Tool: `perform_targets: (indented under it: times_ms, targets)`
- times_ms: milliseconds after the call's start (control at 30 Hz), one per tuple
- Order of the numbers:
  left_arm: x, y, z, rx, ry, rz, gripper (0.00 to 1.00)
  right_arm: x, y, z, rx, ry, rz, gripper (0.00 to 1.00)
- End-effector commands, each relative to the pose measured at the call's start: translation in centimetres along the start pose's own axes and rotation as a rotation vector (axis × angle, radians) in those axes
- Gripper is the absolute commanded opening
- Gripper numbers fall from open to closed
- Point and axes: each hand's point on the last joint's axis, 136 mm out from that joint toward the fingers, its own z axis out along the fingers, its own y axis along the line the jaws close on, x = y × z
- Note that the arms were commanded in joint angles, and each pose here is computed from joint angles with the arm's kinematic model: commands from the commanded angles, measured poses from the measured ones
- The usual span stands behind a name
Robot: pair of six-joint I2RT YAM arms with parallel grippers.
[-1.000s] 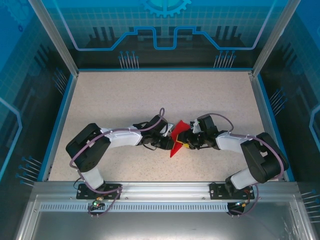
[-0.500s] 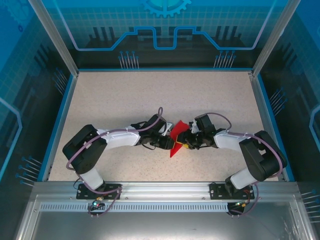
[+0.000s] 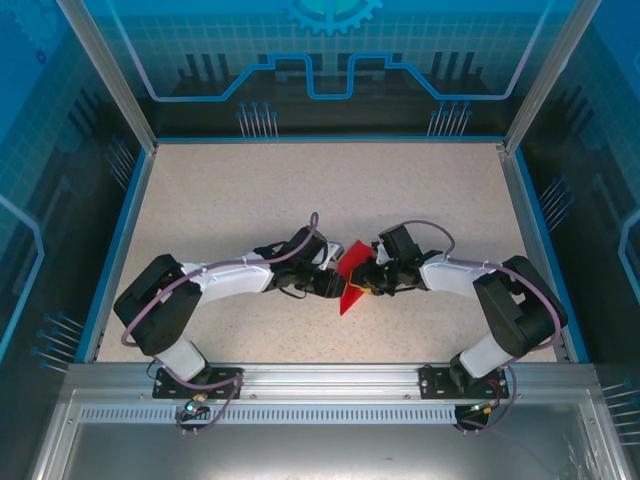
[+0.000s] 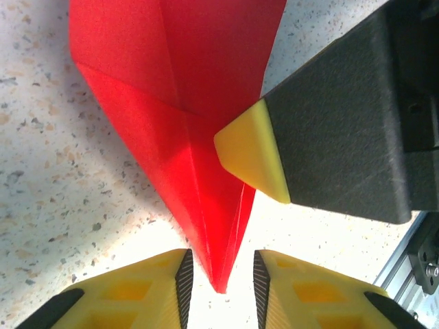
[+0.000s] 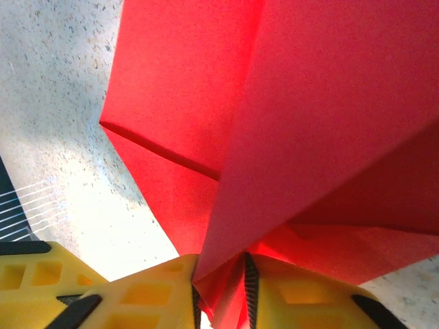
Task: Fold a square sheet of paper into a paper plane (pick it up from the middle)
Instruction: Turn over a paper plane at the center of the table.
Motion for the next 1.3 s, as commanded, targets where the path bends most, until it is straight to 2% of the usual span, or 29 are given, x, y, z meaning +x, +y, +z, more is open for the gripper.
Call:
perform_targets:
  times_ms: [0,333,533,733,833,933,1267]
  targets:
    - [0.7,0.4,-0.6,-0.007,0.011,0.012,0.32,0.3,-0.5,0.0,0.076,0.006,-0.019,0.20]
    - [0.7,0.7,-1.0,-0.001,0.004,0.003,0.33,0.4,-1.0,-0.7,0.150,-0.004,-0.037,0.09]
    - [0.1,1.2,-1.9,-0.019,-0.013,-0.025,0.33,0.1,-0.1,-3.2,0.209,-0.021,-0.101,0.06]
    - [-0.2,2.2,-3.2,-0.046,-0.050,-0.066,0.35,0.2,-1.1,-7.8,0.422,0.026,-0.263,0.03]
    - [0.1,3.1,-3.2,-0.053,-0.051,-0.091,0.35,1.3,-2.1,-8.8,0.515,0.121,-0.319,0.05]
    - [0.3,3.4,-3.0,-0.053,-0.048,-0.102,0.35,1.9,-2.7,-8.7,0.575,0.174,-0.360,0.06]
    - [0.6,3.6,-2.8,-0.041,-0.047,-0.131,0.36,1.4,-3.4,-5.5,0.647,0.203,-0.414,0.08]
